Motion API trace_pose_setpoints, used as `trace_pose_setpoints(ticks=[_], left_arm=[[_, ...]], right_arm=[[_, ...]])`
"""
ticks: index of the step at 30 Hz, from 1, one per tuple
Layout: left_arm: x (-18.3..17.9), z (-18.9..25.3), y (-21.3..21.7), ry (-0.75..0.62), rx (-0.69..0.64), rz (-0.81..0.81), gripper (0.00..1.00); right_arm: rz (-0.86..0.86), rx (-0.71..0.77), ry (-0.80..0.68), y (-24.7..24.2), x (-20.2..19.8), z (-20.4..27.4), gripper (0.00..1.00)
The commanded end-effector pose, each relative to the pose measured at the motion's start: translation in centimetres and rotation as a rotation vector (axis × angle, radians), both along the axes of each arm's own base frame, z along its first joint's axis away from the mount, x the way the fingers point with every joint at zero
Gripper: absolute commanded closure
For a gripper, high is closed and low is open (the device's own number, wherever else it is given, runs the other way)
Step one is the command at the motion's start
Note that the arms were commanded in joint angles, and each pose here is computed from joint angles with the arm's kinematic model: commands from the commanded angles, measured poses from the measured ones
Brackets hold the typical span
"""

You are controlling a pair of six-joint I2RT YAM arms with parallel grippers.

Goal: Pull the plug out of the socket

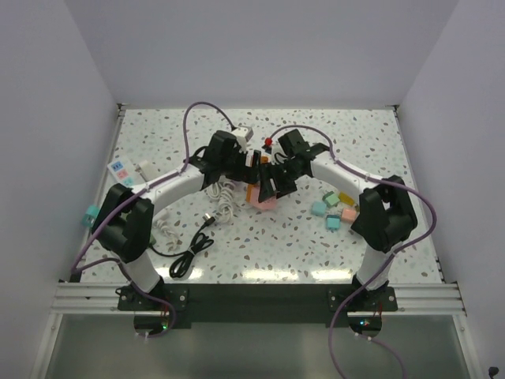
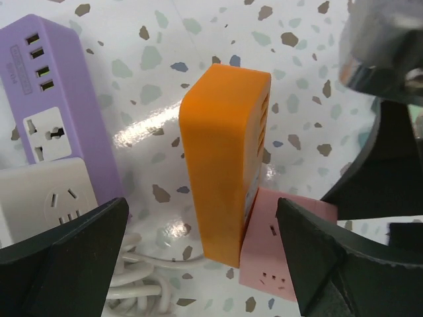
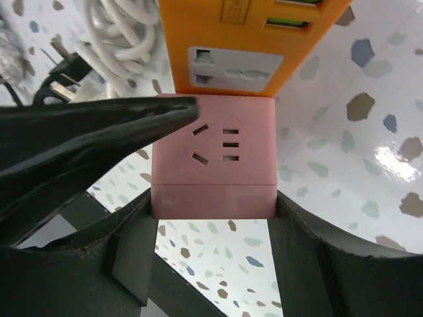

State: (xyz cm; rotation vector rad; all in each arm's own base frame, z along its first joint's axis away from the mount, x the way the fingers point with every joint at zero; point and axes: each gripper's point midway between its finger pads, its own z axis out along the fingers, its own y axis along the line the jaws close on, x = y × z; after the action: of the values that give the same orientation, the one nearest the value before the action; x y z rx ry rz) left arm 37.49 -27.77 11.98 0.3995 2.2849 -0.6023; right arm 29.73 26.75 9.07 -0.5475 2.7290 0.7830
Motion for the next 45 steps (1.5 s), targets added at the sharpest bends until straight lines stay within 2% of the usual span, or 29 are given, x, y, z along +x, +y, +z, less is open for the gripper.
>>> trace_pose_setpoints(ticks=[1,6,14,16,20,21,22,23,25,26,27,29,33,37,41,45], left_arm=[[0.7,-1.0,0.2,-0.076,0.053,-0.037,0.00],[0.3,-3.2,-0.3,-0.051,0.028,-0.062,0.00],[-0.2,-1.8,-3.8,-0.058,-0.197,-0.136,0.03],[-0.2,-1.0,-4.5,-0.064,-0.261,-0.150,0.09],[-0.6,-0.5,-5.7,-0.031,-0.326,-0.196,0.40],[-0.7,-0.7,-5.8,-0.022,-0.327,-0.198,0.54],[-0.6,-0.6,-5.7,-0.019,-0.327,-0.193,0.61],[-0.7,-0.8,-5.7,-0.014,-0.323,-0.189,0.78],[-0.6,-0.9,-5.3,-0.004,-0.316,-0.175,0.91],[-0.4,-0.9,-5.2,-0.004,-0.313,-0.160,1.00],[-0.3,-1.0,-4.9,0.009,-0.307,-0.143,1.00],[0.0,-0.7,-4.8,0.017,-0.323,-0.129,1.00],[0.7,0.6,-4.9,0.018,-0.342,-0.088,1.00],[1.3,2.9,-5.4,0.028,-0.408,-0.053,1.00],[1.0,5.6,-6.5,0.020,-0.500,-0.090,1.00],[0.5,7.3,-7.0,0.019,-0.558,-0.122,1.00]], right_arm=[[0.082,0.179,-0.064,3.2,1.2,3.8,1.00],[0.096,0.224,-0.053,3.4,0.6,4.0,1.00],[0.110,0.280,-0.084,3.1,-0.1,4.9,1.00],[0.116,0.288,-0.083,3.2,-0.2,4.9,1.00],[0.075,0.297,-0.097,3.3,0.3,5.1,1.00],[0.055,0.299,-0.091,3.3,0.4,5.1,1.00],[0.045,0.302,-0.095,3.4,0.6,5.1,0.99],[0.027,0.289,-0.103,3.2,0.9,4.9,0.91],[0.002,0.291,-0.108,3.2,1.1,4.9,0.78],[-0.011,0.289,-0.116,3.1,1.2,4.9,0.55],[-0.043,0.286,-0.136,2.9,1.5,5.3,0.42],[-0.090,0.289,-0.169,2.6,1.7,5.3,0.26],[-0.173,0.265,-0.235,1.7,2.3,5.1,0.14],[-0.170,0.266,-0.244,2.3,2.3,4.5,0.12],[-0.162,0.263,-0.233,3.3,2.5,3.6,0.14],[-0.160,0.290,-0.227,4.1,3.2,3.9,0.23]])
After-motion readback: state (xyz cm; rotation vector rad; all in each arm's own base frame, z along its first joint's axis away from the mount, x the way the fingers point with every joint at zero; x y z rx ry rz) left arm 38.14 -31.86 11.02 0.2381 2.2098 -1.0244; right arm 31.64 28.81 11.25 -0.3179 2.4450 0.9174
